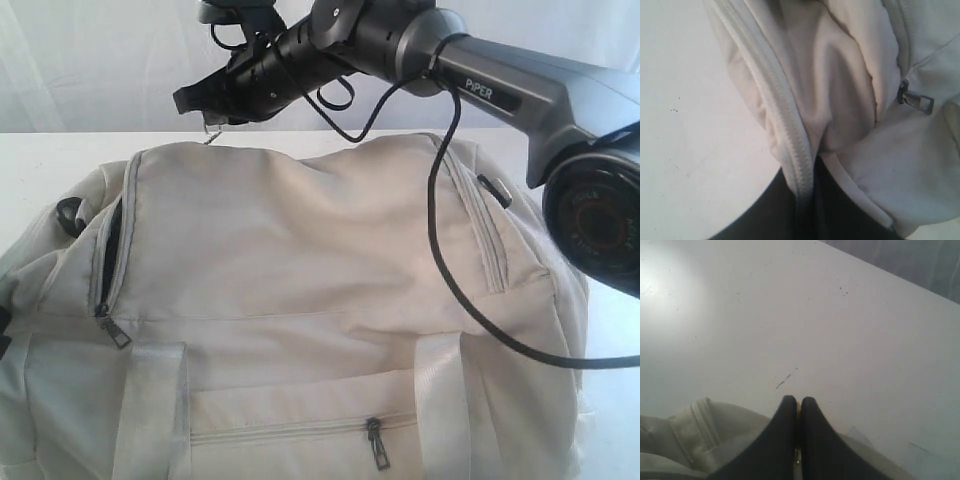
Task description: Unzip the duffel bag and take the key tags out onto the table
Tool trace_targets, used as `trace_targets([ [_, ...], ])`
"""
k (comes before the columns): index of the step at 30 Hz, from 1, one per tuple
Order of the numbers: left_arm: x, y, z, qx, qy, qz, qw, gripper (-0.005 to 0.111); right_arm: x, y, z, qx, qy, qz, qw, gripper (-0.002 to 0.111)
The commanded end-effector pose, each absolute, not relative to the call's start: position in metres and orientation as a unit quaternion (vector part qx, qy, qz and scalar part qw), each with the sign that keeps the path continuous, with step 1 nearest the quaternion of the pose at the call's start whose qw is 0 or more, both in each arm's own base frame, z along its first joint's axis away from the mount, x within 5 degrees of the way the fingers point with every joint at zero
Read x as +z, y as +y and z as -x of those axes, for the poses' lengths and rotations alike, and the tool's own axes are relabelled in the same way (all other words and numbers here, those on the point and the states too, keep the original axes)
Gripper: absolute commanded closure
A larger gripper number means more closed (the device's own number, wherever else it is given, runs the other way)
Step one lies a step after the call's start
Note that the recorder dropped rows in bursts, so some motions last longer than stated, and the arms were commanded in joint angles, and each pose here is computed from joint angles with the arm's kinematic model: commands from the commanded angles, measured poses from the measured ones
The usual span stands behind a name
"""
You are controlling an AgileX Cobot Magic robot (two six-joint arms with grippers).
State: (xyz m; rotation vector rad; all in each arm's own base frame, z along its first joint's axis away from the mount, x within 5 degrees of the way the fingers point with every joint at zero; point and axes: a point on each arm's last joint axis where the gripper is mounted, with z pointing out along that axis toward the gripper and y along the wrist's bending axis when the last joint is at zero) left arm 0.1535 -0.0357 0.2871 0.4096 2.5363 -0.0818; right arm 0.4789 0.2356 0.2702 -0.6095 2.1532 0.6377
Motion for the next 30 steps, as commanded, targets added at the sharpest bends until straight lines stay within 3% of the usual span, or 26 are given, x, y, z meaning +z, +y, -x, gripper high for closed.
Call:
trace_targets([
  [1,0.284,-0.029,-0.145,-0.002,0.954,-0.163,0.250,0.107,0.277,0.214,-0.488,0.232,0.850,0.230,0.413,0.108],
  [30,0.284,-0.029,-0.145,-0.002,0.955,-0.163,0.249,0.107,0.310,0.132,-0.491,0.141,0.884,0.193,0.402,0.108],
])
